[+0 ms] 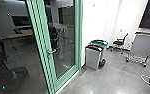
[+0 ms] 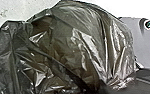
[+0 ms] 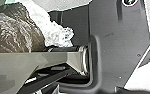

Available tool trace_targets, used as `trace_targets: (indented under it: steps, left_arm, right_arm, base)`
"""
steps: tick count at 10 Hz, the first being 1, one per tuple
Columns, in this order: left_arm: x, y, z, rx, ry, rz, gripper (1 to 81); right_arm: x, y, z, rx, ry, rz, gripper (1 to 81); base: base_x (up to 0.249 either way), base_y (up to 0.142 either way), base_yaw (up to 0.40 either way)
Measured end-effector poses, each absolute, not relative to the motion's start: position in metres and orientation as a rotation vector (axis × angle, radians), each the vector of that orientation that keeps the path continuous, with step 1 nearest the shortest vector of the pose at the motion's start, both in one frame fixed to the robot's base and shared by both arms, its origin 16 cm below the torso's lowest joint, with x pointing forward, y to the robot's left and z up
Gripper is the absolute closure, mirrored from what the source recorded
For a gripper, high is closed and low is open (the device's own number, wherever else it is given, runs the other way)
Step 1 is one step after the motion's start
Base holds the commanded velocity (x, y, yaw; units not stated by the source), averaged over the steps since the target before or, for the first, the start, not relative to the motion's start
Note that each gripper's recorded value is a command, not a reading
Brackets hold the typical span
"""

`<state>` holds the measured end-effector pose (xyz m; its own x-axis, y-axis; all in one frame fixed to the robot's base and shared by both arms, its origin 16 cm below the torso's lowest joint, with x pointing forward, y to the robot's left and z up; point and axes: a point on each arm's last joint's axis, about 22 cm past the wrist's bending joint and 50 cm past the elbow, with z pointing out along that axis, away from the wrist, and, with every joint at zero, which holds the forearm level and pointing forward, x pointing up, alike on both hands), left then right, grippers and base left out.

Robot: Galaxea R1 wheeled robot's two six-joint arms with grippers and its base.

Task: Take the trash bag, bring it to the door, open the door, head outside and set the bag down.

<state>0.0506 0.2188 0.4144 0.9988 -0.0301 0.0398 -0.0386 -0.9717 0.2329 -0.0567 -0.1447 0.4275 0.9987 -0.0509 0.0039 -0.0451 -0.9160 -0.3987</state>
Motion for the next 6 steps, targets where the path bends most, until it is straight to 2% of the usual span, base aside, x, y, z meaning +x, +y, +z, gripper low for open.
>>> trace_targets:
  steps: [6]
  left_arm:
    - [0.0506,0.2181,0.4144,2.904,-0.051,0.053,81.1]
  right_arm:
    - [-0.0585,-0.1447,0.4275,-2.731,0.069,-0.017,1.0]
  base:
    - [0.155,0.000,0.000]
